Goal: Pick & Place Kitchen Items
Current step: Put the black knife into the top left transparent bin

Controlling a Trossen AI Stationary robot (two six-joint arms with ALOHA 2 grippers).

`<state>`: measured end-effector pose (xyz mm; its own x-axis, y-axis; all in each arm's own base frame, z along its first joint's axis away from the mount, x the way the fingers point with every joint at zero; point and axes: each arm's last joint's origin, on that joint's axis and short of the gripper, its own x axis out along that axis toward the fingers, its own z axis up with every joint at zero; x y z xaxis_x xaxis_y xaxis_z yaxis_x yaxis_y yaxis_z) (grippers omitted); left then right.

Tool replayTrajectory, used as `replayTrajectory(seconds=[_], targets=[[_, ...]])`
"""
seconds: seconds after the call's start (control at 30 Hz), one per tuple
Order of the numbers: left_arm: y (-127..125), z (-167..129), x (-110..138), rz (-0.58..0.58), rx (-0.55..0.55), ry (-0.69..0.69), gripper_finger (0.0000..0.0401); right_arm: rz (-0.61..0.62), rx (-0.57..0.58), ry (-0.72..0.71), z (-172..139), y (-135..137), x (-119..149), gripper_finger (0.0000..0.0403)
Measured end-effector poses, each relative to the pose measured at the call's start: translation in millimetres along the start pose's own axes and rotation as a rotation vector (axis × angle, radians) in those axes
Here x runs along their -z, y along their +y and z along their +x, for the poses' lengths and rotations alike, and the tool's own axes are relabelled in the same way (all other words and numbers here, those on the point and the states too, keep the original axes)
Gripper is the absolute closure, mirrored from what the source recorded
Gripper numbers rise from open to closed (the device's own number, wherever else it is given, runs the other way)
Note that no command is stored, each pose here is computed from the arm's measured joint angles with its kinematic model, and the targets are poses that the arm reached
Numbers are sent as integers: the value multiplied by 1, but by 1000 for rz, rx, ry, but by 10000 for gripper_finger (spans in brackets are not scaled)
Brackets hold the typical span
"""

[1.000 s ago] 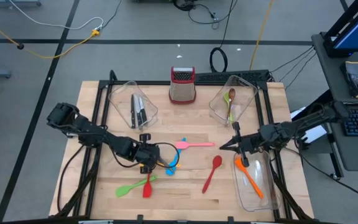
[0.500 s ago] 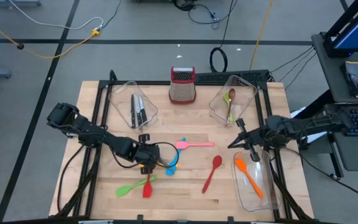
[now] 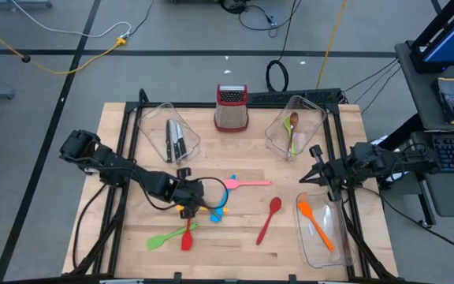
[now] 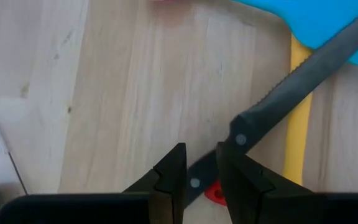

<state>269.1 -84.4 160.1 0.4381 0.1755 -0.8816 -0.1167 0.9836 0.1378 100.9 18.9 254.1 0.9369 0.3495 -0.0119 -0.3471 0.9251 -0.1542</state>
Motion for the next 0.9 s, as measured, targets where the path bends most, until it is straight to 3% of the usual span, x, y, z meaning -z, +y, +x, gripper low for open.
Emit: replayTrajectory(seconds=[0.3,0.9], targets=[[-2,0,1,51,57,23,308,-7,0,0,0,0,0,403],[-1,0,1,44,50,25,308,-10,1,0,0,0,0,403]])
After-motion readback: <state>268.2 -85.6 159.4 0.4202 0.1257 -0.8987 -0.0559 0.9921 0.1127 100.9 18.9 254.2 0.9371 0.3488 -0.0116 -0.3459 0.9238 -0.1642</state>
